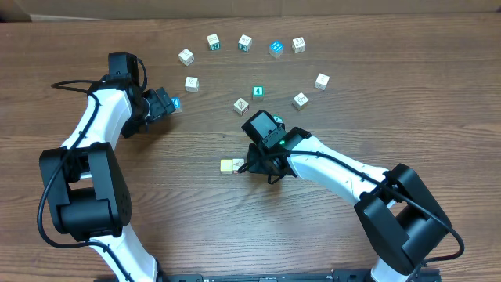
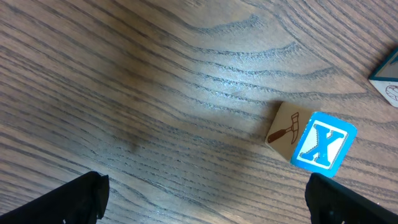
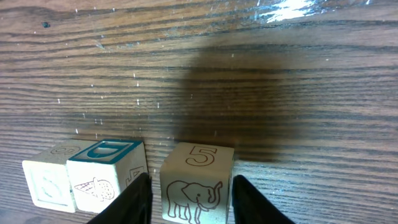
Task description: Form a horizontal line
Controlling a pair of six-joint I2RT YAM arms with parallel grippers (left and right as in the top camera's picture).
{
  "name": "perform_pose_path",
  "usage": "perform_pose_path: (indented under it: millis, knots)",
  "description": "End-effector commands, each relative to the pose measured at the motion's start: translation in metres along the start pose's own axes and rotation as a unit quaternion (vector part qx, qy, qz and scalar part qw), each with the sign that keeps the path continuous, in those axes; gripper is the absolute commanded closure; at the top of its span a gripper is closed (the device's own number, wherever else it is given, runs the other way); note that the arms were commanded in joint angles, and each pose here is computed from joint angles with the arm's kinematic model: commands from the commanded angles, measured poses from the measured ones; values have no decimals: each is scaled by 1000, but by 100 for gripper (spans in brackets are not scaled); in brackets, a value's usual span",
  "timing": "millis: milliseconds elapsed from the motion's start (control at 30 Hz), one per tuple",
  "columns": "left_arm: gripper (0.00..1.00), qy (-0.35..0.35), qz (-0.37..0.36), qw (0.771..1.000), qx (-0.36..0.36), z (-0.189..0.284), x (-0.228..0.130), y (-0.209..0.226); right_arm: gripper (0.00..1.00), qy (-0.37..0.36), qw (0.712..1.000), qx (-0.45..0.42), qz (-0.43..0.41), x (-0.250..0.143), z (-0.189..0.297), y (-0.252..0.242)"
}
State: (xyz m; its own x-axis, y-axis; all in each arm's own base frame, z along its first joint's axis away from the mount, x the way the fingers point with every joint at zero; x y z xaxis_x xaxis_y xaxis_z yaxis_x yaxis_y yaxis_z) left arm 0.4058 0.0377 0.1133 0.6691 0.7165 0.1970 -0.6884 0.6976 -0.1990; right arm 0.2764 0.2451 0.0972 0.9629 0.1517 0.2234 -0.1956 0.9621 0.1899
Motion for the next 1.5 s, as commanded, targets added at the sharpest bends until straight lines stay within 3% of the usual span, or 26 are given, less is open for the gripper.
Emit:
perform_pose_path:
  millis: [0, 167, 833, 1000, 1100, 1267, 1467]
  knots:
    - [0, -5, -4, 1000, -1, -1, 2, -4, 55, -11, 1000, -1, 3, 5, 0, 1]
    - [0, -5, -4, 1000, -1, -1, 2, -5, 47, -44, 999, -15, 3, 14, 1, 0]
    - [0, -5, -4, 1000, -1, -1, 2, -4, 46, -101, 992, -75, -15, 26, 4, -11]
    - [0, -5, -4, 1000, -1, -1, 2, -4, 63, -89, 990, -90, -63, 26, 4, -24]
    - [0, -5, -4, 1000, -1, -1, 2, -5, 65, -81, 987, -97, -94, 25, 4, -33]
    - [1, -5, -4, 1000, -1, -1, 2, -5, 84, -54, 991, -74, -102, 22, 3, -35]
    - [0, -5, -4, 1000, -1, -1, 2, -4, 96, 12, 994, -39, -104, 7, 2, -30]
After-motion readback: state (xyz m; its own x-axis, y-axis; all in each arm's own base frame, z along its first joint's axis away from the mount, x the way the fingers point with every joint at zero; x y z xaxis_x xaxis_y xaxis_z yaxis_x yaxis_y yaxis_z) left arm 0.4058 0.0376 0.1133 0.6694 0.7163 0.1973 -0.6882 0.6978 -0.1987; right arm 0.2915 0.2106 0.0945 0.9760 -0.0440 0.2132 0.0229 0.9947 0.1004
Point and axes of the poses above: each gripper's point midway between its finger pads, its own z axis back along the fingers, its own y axis along the line the jaws close on, x = y × z, the point moved 8 cm from there along z, back along the fingers, and after that the axes turned 15 degrees about z, right-handed, at the moved point
